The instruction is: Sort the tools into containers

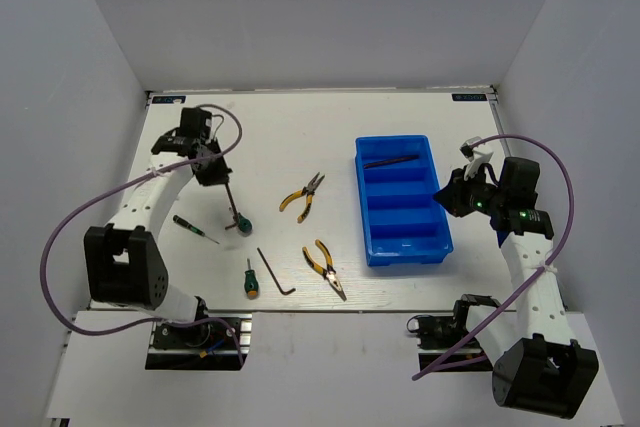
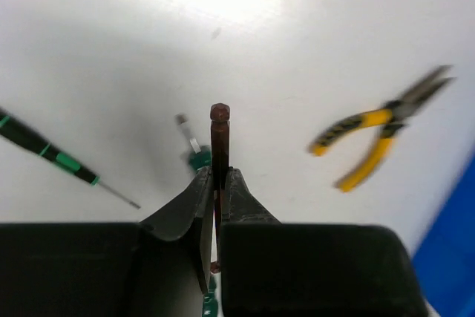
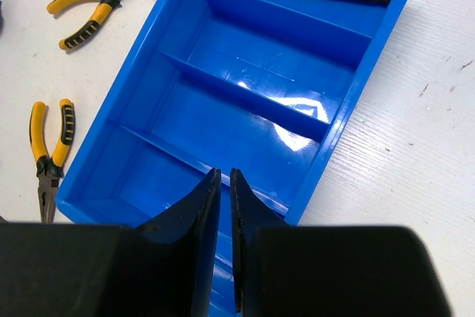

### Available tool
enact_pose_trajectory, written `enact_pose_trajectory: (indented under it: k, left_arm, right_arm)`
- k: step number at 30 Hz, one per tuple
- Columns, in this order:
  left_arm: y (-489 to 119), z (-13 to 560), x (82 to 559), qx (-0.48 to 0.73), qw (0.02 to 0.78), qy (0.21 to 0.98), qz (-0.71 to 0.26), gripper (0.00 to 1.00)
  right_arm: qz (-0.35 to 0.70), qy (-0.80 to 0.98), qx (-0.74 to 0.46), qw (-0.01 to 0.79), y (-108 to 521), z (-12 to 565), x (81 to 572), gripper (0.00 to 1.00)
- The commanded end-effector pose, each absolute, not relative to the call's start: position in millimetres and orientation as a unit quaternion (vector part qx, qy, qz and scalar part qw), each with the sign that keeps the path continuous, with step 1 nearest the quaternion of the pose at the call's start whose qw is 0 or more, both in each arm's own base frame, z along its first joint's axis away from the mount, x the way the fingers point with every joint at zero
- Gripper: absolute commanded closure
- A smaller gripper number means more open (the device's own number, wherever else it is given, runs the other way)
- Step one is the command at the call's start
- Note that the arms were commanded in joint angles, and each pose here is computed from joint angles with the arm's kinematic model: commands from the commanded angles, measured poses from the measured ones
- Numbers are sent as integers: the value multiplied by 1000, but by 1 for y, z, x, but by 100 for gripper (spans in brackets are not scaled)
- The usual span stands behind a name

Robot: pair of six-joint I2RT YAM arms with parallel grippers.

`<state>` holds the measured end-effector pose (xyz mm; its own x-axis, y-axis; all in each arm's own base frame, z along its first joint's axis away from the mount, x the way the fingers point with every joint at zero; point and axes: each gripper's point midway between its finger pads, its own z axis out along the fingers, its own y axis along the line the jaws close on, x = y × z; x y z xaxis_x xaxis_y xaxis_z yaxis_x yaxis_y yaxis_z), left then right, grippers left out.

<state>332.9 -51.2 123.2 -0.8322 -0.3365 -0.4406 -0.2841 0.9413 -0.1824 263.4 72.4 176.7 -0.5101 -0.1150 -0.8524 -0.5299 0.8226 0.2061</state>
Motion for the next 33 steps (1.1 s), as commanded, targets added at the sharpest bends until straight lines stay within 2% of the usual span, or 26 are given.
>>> enact_pose_trajectory:
  k: [1,3,7,9,10,15,16,18,22,27,33]
  left_arm:
    - [-70,172,342,-129,284,944,-104,100]
    - [-85,190,348,-107,297,939,-136,100]
    - [-145,230,378,-27,338,904,-261,100]
    - [-181,249,391,29,353,880,-316,100]
    - [-197,275,405,58,392,852,-343,100]
    - [-283,313,419,178,424,782,-420,100]
    - [-296,327,423,199,438,765,-429,100]
    - [-326,306,432,216,422,767,-432,100]
    - [-369,300,454,230,443,756,-423,100]
    - [-412,309,472,246,506,720,-407,100]
    - [-444,279,492,290,515,709,-386,100]
  right_arm:
    - [223,829,-195,473,72,189,268,84]
    - [224,829,-196,474,72,190,269,84]
    - [225,828,-197,474,73,189,268,84]
    - [225,828,-198,473,73,188,268,84]
    - [223,829,-197,474,72,188,268,84]
    - [219,829,-199,474,71,186,268,84]
    - [216,829,-199,476,70,187,269,84]
    - [215,831,-198,474,69,185,270,84]
    - [214,831,-198,473,69,185,270,84]
    - [210,833,-195,473,67,184,271,84]
    - [210,833,-196,472,66,182,271,84]
